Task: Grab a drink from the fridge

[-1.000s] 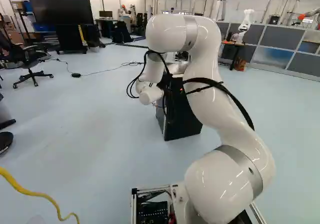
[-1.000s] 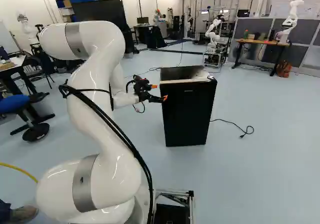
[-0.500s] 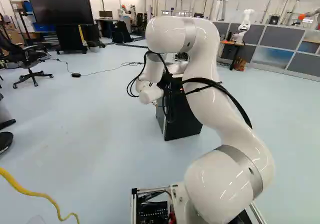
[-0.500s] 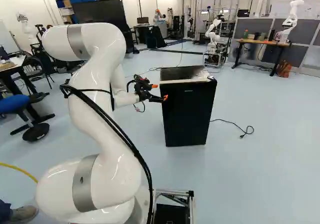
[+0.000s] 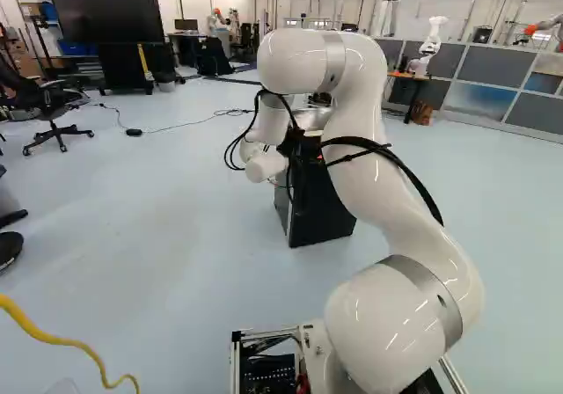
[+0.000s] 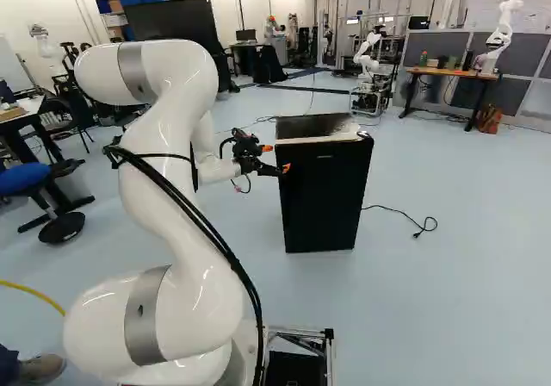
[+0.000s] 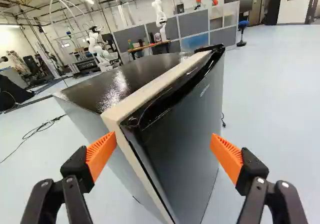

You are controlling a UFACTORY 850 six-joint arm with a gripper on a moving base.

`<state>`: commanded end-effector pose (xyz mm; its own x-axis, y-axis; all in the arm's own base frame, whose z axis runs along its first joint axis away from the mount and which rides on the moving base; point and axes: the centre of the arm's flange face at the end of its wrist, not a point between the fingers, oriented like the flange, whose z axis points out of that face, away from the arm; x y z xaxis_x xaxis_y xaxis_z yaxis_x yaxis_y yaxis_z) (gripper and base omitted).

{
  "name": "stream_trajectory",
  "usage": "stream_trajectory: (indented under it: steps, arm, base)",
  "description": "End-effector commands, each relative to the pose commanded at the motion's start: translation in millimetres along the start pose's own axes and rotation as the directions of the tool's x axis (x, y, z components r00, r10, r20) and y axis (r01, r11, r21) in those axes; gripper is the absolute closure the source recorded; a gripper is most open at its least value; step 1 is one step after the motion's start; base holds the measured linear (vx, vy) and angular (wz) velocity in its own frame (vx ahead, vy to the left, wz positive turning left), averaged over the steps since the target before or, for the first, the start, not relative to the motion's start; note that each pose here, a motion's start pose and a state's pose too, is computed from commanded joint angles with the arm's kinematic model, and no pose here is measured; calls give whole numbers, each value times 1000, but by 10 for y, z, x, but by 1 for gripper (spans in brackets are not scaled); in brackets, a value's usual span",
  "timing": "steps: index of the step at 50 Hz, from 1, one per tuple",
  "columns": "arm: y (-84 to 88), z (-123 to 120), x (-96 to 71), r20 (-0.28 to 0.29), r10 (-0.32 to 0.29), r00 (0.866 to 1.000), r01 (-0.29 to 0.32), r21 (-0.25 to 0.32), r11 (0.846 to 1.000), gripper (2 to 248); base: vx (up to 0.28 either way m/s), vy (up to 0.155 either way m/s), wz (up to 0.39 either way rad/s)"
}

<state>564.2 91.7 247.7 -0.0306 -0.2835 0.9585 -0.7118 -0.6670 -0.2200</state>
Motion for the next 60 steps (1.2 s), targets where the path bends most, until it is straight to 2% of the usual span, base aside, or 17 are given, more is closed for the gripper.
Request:
stream_trajectory:
  steps: [34,60]
  arm:
    - [55,52,24,-2,1,1000,-1,-13,1000,3]
    - [217,-42,67,8,-20,1000,20,-20,1000,3]
  base:
    - [0,0,0]
    - [0,0,0]
